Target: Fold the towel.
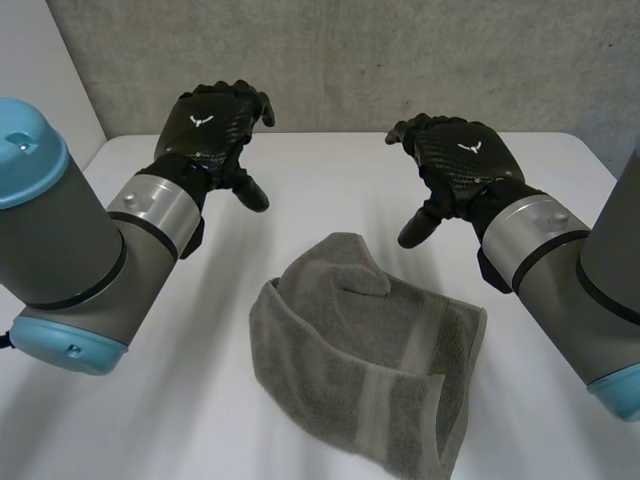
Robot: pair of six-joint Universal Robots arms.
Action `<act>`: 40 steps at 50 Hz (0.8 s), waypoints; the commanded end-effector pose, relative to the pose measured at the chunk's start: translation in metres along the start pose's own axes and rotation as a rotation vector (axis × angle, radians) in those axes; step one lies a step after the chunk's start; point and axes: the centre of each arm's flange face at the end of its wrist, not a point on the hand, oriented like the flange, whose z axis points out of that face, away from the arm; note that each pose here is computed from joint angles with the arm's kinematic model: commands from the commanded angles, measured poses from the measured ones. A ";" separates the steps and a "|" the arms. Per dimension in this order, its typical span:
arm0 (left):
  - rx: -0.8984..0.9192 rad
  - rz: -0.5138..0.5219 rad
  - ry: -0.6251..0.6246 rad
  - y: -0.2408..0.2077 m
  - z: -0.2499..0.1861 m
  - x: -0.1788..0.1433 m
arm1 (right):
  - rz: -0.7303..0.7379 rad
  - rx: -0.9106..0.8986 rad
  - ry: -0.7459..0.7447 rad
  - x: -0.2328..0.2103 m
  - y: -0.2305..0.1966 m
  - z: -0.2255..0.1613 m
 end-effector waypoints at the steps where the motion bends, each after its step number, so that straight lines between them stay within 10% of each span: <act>1: -0.009 0.008 0.009 0.005 0.003 0.000 | -0.001 -0.010 -0.001 0.000 0.002 0.001; 40: -0.023 0.022 0.026 0.014 0.009 -0.001 | -0.005 -0.030 0.001 -0.001 0.007 0.004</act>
